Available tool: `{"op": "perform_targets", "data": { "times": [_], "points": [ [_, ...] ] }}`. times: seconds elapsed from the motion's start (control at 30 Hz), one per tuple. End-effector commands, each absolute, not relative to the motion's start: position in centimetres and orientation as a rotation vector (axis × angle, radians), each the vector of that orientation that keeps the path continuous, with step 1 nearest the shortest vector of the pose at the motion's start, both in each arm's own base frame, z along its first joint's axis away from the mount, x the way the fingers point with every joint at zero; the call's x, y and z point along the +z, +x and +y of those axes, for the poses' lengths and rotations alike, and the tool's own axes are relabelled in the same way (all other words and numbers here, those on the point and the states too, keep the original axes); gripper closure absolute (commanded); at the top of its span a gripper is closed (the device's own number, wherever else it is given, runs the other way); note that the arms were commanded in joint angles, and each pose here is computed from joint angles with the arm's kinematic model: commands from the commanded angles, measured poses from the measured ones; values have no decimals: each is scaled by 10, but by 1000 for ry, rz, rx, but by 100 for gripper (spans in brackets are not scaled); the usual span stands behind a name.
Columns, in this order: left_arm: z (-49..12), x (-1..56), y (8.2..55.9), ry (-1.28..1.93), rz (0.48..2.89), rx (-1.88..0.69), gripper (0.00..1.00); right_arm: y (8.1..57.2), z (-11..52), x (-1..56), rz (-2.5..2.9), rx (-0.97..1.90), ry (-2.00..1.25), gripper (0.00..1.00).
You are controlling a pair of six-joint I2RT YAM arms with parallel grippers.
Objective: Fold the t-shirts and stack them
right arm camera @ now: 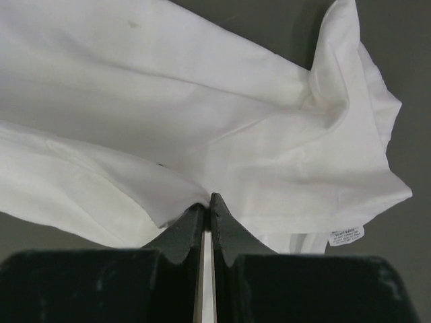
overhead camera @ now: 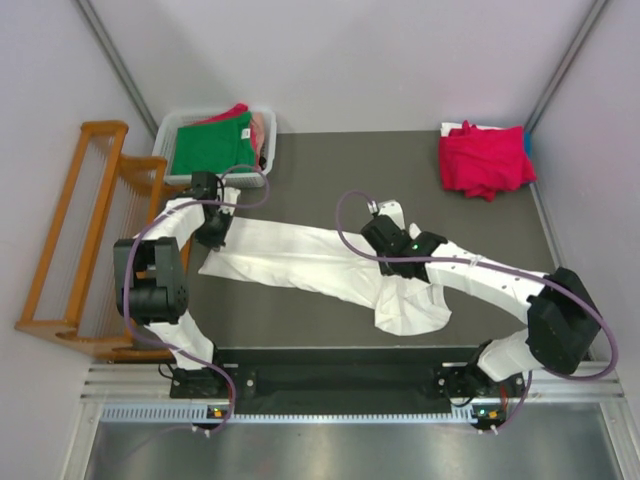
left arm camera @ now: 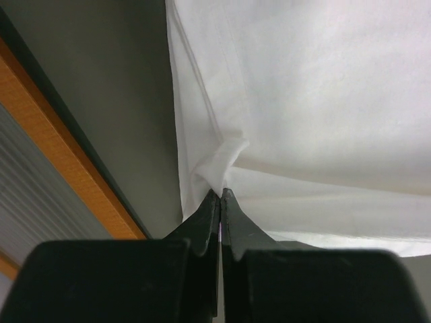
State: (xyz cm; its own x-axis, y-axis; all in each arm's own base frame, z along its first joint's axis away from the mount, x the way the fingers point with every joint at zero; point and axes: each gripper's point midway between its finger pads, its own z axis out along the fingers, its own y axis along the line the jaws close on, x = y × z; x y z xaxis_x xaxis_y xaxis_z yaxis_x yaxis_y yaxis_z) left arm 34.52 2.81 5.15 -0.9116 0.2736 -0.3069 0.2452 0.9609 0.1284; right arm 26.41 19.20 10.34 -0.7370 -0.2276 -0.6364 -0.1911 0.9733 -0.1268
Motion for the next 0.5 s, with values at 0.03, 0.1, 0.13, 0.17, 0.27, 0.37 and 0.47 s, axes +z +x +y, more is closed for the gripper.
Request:
{"op": "perform_targets", "data": {
  "times": [0.03,0.1,0.13,0.17,0.27,0.37,0.47],
  "points": [
    [39,71,373,307,2654,226,100,281,179,92,2418,-93,-247,100],
    [43,73,377,291,2636,251,100,282,175,89,2424,-95,-236,100],
    [44,75,381,280,2619,257,100,284,171,88,2425,-101,-223,100],
    [43,74,384,280,2616,255,100,285,170,88,2428,-102,-220,100],
    [43,74,394,270,2611,251,100,284,166,84,2438,-116,-215,100],
    [39,72,403,269,2610,228,100,284,163,82,2440,-116,-205,100],
    [30,67,412,299,2611,177,100,283,160,80,2443,-121,-198,100]
  ]
}}
